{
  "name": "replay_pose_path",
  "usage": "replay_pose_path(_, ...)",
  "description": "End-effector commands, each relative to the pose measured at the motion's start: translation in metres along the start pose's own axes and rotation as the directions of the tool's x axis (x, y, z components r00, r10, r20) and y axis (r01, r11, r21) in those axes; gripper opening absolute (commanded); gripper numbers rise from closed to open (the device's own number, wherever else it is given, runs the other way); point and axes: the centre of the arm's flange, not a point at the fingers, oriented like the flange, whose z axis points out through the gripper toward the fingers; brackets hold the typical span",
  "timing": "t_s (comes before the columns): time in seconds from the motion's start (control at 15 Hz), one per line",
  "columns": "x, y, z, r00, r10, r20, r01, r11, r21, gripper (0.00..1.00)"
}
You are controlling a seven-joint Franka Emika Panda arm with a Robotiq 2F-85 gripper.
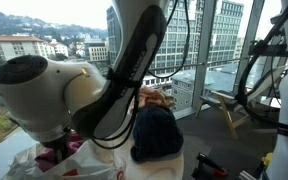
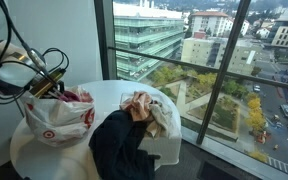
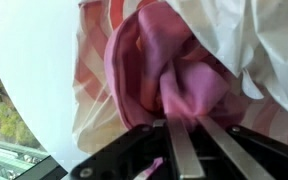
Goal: Remove all the laundry from the plastic and place it on top of the box
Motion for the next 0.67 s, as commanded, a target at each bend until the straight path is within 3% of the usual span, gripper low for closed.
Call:
replay_pose_path(0.0,-0.011,0.021,-0.031,0.999,0.028,0.028,-0.024,0.991,-0.130,0.11)
replay_pose_path(0.33,-0.018,0.049,-0.068,0.997,0.068,0.029,-0.059,0.968,-0.242,0.11)
replay_pose_path(0.6,-0.033,0.077,-0.127,0.987,0.159,-0.007,-0.150,0.912,-0.381,0.11)
